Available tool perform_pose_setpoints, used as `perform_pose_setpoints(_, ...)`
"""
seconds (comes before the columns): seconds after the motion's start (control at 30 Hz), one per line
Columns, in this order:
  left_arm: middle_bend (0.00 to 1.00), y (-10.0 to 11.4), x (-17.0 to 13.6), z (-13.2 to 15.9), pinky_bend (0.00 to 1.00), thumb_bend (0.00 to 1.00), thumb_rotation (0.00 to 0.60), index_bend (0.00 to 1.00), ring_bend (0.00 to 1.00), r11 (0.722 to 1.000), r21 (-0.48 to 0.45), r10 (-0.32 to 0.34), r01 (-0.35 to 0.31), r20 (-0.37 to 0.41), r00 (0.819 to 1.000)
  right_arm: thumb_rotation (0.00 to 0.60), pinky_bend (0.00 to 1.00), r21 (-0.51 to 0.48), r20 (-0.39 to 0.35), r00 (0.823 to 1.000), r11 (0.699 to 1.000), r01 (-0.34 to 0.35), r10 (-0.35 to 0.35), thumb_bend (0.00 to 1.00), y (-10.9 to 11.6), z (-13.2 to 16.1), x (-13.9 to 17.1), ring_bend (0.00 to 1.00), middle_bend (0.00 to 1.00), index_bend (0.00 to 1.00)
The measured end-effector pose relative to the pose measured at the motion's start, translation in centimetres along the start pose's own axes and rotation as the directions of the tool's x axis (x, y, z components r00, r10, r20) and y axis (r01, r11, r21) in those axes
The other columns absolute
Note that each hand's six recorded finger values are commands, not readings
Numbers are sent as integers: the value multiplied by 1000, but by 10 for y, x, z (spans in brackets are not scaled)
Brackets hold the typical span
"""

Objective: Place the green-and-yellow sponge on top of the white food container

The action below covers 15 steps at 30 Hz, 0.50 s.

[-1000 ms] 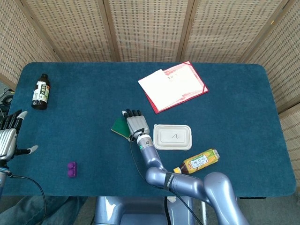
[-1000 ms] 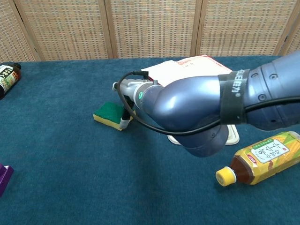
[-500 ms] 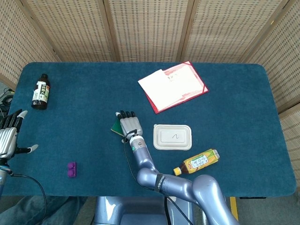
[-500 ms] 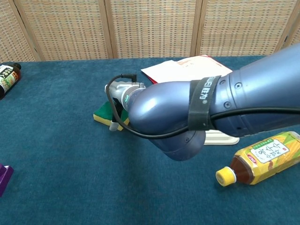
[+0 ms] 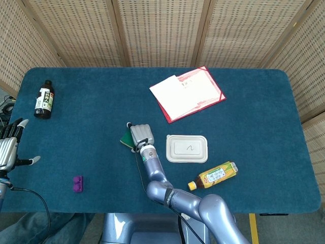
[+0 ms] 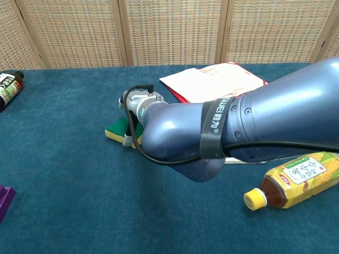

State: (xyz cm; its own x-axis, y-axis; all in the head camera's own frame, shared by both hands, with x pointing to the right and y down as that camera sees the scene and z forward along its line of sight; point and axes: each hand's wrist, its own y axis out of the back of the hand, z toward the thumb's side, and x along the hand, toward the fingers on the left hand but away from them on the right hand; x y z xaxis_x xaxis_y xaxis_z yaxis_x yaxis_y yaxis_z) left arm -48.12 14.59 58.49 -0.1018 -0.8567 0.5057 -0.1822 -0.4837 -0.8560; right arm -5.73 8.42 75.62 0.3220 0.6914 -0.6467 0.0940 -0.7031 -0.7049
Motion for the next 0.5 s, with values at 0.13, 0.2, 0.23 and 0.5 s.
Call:
perform_pose_setpoints(0.13, 0, -1, 0, 0, 0, 72, 600, 0, 0, 1000, 0, -2, 2, 1, 1000, 600, 517, 1, -16, 999, 1000, 28, -28, 99, 6, 0, 1, 525, 560, 0)
perform_pose_setpoints(0.2, 0, -1, 0, 1, 0, 73, 600, 0, 0, 1000, 2, -4, 4, 2, 1000, 600, 497, 5, -27, 999, 999, 42, -42, 99, 11, -1, 1, 518, 556, 0)
perform_pose_setpoints(0.23, 0, -2, 0, 1, 0, 73, 600, 0, 0, 1000, 3, -5, 5, 3, 1000, 600, 486, 9, -33, 998, 999, 50, -49, 100, 14, -2, 2, 516, 554, 0)
perform_pose_setpoints(0.5, 0, -6, -2, 8, 0, 76, 600, 0, 0, 1000, 18, -17, 17, 25, 1000, 600, 422, 82, -105, 990, 991, 101, -92, 102, 44, -21, 18, 493, 536, 0)
